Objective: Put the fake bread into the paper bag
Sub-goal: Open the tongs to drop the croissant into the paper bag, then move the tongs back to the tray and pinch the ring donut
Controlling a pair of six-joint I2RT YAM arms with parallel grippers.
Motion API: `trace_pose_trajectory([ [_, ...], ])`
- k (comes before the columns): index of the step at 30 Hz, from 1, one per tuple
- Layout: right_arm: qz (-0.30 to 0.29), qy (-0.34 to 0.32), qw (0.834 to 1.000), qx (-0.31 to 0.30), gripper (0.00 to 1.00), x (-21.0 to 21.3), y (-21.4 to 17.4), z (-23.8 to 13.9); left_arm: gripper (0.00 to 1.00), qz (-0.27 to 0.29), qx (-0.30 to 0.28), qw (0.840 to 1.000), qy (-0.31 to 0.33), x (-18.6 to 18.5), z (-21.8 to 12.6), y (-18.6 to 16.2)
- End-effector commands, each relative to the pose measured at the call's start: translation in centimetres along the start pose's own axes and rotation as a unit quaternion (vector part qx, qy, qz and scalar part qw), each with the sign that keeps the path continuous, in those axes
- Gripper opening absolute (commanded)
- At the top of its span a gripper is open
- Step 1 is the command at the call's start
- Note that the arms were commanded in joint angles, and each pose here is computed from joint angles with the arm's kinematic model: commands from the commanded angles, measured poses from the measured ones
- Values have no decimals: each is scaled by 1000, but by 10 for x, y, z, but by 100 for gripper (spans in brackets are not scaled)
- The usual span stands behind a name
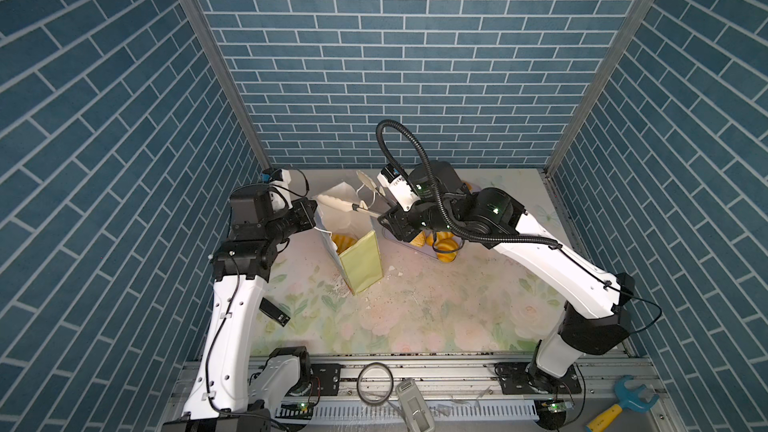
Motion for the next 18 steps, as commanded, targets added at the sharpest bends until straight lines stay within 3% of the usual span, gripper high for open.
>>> trace_pose_trajectory([
  [1,-49,-41,996,-66,52,-11,26,-39,1,11,0,1000,11,0,-2,2],
  [7,-80,-108,988,-77,51,-32,38,-54,4,21,7,1000,20,0,-3,3],
  [13,-63,-179,980,-57,51,-70,32,-67,12,26,9,999,34,1,-7,2],
  [18,-43,-220,974,-18,51,-109,13,-78,31,19,2,998,58,4,-14,0],
])
Point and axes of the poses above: each gripper's point midway between its finger pads, its own z axis out along the fingers, its own x axis along the line the jaws close on, y = z × x, the point moved 8 cm from there along -z, back along the fingers, and after that the axes turned 15 degrees about -z, right-handed, at the moved point
